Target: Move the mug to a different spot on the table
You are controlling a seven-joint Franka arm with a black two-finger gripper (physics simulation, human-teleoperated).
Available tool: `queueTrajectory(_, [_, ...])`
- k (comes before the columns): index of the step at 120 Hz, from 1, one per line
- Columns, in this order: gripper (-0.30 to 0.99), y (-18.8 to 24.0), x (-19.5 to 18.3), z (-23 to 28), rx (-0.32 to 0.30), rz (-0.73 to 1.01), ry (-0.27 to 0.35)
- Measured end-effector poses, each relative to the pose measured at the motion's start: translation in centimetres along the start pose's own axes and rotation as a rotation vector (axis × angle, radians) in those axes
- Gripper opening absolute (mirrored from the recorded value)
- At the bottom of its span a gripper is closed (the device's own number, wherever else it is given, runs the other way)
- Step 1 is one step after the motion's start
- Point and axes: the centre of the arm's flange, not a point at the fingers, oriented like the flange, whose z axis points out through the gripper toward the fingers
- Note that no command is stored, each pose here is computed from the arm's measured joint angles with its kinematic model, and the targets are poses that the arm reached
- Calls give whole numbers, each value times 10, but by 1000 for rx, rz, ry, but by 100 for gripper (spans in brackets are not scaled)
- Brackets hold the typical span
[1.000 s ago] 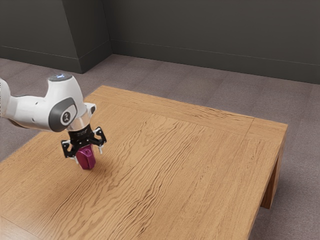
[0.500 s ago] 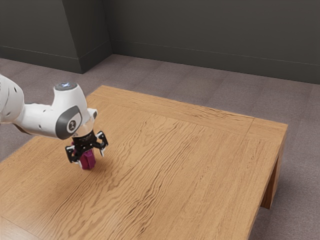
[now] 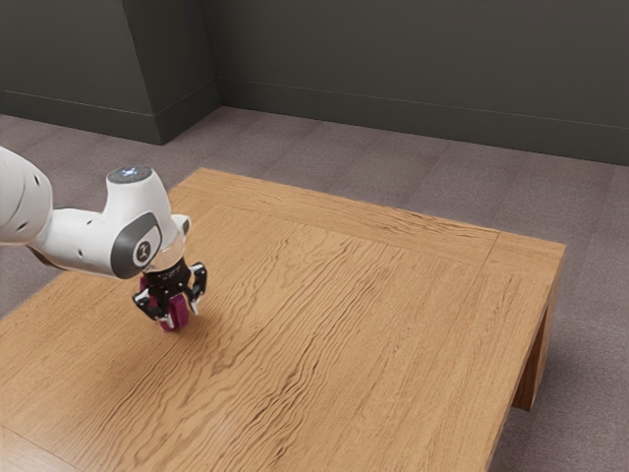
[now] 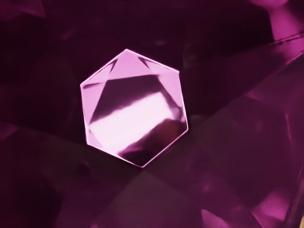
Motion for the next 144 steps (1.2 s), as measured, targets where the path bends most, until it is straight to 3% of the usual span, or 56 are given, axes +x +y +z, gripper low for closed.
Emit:
queueTrajectory(33, [14, -3, 2, -3, 12, 13, 25])
queueTrajectory(73, [10, 19, -10, -38, -19, 149, 129])
queueTrajectory(103, [8, 29, -48, -65, -84, 269, 182])
queueTrajectory(121, [9, 28, -80, -64, -128, 333, 182])
queueTrajectory(144, [1, 32, -120, -53, -143, 421, 171])
